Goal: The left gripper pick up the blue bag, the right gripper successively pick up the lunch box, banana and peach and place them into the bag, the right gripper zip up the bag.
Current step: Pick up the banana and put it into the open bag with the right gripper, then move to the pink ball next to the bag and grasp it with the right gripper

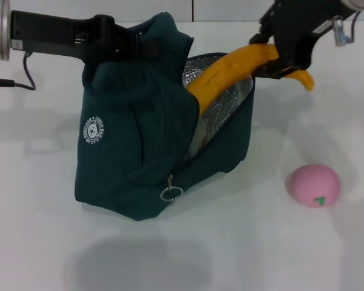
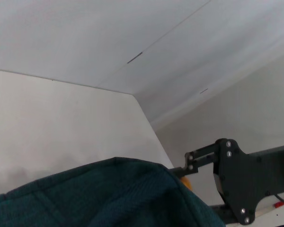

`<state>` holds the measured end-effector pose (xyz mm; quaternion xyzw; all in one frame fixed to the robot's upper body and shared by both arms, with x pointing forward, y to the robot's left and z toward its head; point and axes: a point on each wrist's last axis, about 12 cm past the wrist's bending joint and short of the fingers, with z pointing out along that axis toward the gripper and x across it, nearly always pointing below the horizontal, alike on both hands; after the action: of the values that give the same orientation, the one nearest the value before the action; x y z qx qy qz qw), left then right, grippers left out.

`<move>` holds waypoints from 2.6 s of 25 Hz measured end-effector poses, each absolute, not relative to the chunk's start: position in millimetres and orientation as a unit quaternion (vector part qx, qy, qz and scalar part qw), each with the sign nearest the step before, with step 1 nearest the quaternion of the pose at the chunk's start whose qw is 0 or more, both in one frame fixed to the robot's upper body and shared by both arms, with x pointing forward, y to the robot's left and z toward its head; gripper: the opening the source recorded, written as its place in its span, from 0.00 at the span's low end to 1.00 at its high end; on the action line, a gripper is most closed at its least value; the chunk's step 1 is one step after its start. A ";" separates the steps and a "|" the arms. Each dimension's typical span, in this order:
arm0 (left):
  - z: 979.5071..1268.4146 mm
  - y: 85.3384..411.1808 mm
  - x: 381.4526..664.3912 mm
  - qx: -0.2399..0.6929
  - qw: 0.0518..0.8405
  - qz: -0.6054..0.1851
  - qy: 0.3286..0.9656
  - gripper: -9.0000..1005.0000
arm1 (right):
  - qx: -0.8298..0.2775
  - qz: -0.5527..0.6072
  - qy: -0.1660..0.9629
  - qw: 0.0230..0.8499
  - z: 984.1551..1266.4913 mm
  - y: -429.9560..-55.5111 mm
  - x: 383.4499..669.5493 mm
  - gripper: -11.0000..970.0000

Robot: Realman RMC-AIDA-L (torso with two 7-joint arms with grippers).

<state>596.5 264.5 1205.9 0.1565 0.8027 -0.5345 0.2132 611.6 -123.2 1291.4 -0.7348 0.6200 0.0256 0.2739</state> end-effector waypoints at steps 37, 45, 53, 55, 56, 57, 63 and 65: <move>1203.7 263.2 597.4 0.154 0.210 -0.539 0.801 0.04 | -0.767 0.028 0.544 0.338 1293.8 -100.5 586.5 0.74; 1201.9 264.7 595.8 0.152 0.208 -0.540 0.802 0.04 | -0.644 0.084 0.654 0.389 1292.5 -177.3 594.3 0.91; 1200.2 262.8 594.8 0.153 0.204 -0.541 0.802 0.04 | -0.496 0.173 0.779 0.341 1264.7 -250.0 590.1 0.91; 1200.1 262.7 594.7 0.153 0.204 -0.540 0.802 0.04 | -0.476 0.190 0.803 0.305 1260.6 -256.5 588.4 0.91; 1200.1 262.6 594.7 0.153 0.204 -0.540 0.802 0.04 | -0.466 0.196 0.813 0.288 1259.7 -258.0 587.9 0.91; 1200.1 262.5 594.7 0.153 0.204 -0.540 0.802 0.04 | -0.453 0.196 0.826 0.273 1260.3 -259.3 588.3 0.91; 1200.0 259.8 595.2 0.156 0.201 -0.539 0.803 0.04 | -0.411 0.185 0.873 0.187 1252.5 -255.0 594.1 0.91; 1200.4 259.4 595.5 0.157 0.201 -0.539 0.803 0.04 | -0.415 0.188 0.874 0.171 1246.2 -249.2 594.3 0.91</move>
<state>595.5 259.4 1200.4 0.1570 0.8027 -0.5391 0.2008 594.3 -249.2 1246.2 -0.4153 0.8735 0.1875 0.1713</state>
